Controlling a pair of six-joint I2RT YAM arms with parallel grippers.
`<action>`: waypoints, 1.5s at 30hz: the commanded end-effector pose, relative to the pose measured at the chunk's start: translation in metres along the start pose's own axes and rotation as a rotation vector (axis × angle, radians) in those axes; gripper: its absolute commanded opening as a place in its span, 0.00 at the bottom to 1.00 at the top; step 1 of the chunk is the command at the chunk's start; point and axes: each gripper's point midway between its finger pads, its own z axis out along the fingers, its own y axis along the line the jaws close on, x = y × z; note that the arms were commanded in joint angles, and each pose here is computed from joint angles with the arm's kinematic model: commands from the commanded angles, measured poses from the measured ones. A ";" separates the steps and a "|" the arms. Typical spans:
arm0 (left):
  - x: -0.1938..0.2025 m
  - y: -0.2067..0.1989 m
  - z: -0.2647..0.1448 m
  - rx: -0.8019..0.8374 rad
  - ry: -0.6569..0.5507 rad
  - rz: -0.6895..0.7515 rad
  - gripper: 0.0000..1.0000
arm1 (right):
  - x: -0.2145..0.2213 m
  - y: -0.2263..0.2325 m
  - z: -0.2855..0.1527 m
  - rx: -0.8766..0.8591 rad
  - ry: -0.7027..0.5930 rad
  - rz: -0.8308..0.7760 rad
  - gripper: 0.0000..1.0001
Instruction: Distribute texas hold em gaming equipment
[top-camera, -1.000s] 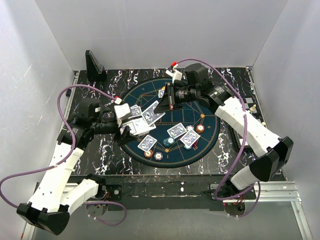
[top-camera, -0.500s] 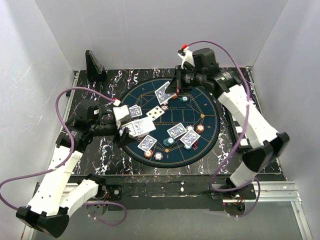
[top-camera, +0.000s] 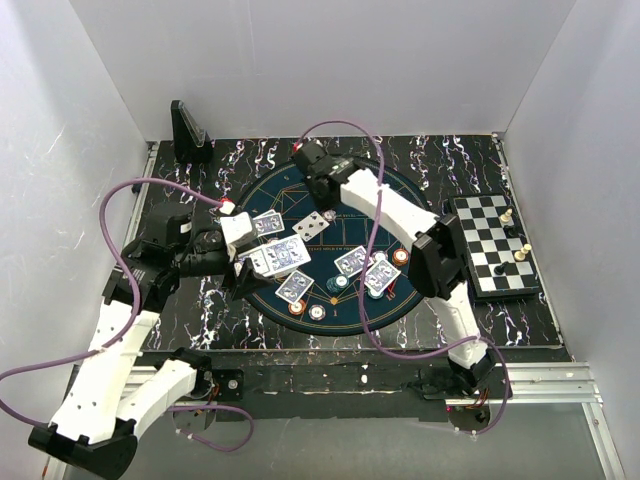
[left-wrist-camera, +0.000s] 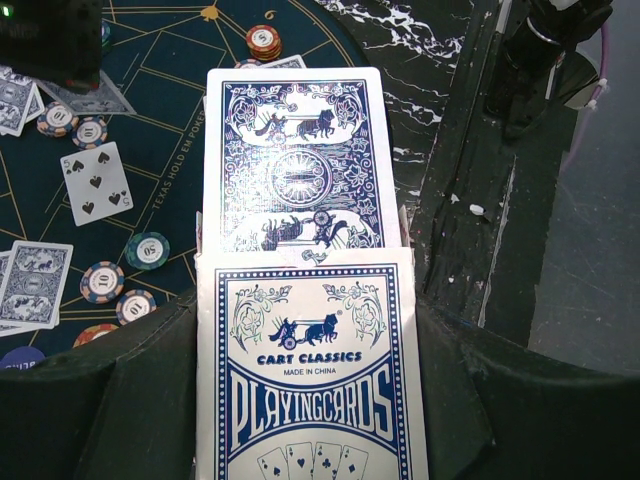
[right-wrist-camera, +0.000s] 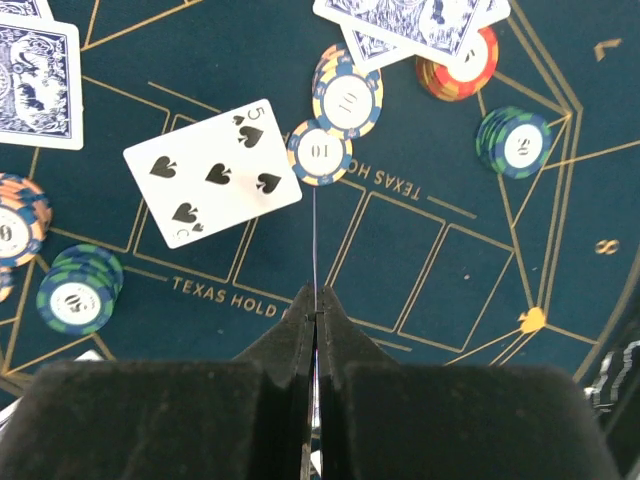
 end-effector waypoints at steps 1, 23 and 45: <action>-0.019 -0.011 -0.010 0.012 -0.051 0.039 0.02 | -0.035 -0.003 -0.012 0.223 -0.147 -0.164 0.01; -0.015 -0.010 -0.009 0.009 -0.043 0.035 0.02 | 0.014 0.039 0.068 0.418 -0.089 -0.417 0.01; -0.018 -0.009 -0.011 0.003 -0.044 0.047 0.04 | 0.056 0.088 0.066 0.117 0.023 -0.271 0.51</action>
